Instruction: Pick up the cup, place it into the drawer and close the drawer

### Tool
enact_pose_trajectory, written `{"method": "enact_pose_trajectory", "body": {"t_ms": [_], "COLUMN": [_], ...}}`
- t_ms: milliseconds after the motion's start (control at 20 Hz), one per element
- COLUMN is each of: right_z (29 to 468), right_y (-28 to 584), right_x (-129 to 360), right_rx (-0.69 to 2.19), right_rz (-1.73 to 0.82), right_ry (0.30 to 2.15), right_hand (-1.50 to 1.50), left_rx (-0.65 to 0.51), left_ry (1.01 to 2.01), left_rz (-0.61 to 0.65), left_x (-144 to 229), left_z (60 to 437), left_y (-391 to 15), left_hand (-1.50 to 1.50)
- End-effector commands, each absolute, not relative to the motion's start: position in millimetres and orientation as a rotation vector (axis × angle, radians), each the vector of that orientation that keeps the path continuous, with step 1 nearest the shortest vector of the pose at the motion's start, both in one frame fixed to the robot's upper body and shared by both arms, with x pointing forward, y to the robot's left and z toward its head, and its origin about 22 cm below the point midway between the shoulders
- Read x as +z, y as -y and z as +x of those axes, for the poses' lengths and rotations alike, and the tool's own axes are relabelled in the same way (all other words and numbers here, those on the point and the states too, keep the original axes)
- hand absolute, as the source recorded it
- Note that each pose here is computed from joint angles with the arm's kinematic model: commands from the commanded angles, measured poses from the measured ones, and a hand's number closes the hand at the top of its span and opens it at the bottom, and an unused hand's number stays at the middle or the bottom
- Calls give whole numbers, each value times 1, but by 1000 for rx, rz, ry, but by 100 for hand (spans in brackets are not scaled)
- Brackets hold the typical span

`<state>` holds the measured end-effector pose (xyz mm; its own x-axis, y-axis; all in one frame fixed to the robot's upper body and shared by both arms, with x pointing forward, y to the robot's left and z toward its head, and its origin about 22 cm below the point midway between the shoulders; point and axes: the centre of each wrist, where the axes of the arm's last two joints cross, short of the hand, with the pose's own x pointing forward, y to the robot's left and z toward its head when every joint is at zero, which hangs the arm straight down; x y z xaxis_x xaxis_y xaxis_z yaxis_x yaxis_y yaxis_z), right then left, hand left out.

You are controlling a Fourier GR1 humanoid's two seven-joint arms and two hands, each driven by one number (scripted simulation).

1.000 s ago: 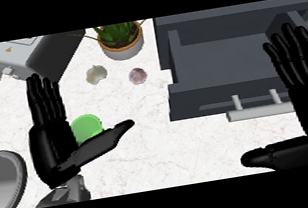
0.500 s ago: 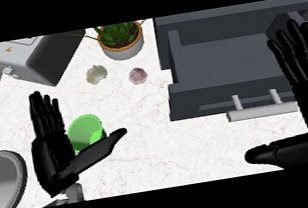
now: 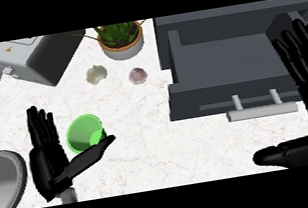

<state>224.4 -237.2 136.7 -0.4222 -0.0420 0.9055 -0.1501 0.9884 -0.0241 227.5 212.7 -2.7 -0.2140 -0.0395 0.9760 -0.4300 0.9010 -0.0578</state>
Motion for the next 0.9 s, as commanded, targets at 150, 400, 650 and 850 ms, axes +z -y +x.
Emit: {"method": "enact_pose_trajectory", "body": {"t_ms": [150, 400, 650, 850], "right_z": [248, 229, 213, 231], "right_y": [228, 242, 226, 250], "right_x": [132, 132, 138, 141], "right_rx": [125, 136, 138, 134], "right_rz": [156, 130, 153, 149], "right_ry": [1989, 2009, 1999, 2011], "right_hand": [-150, -150, -150, -150], "left_rx": [380, 368, 404, 420], "left_ry": [1716, 1695, 1692, 1700], "left_rz": [339, 326, 348, 379], "left_x": [-38, -65, -88, -102], "left_z": [228, 217, 216, 204], "left_y": [-215, -225, -231, -239], "left_hand": [-150, -150, -150, -150]}}
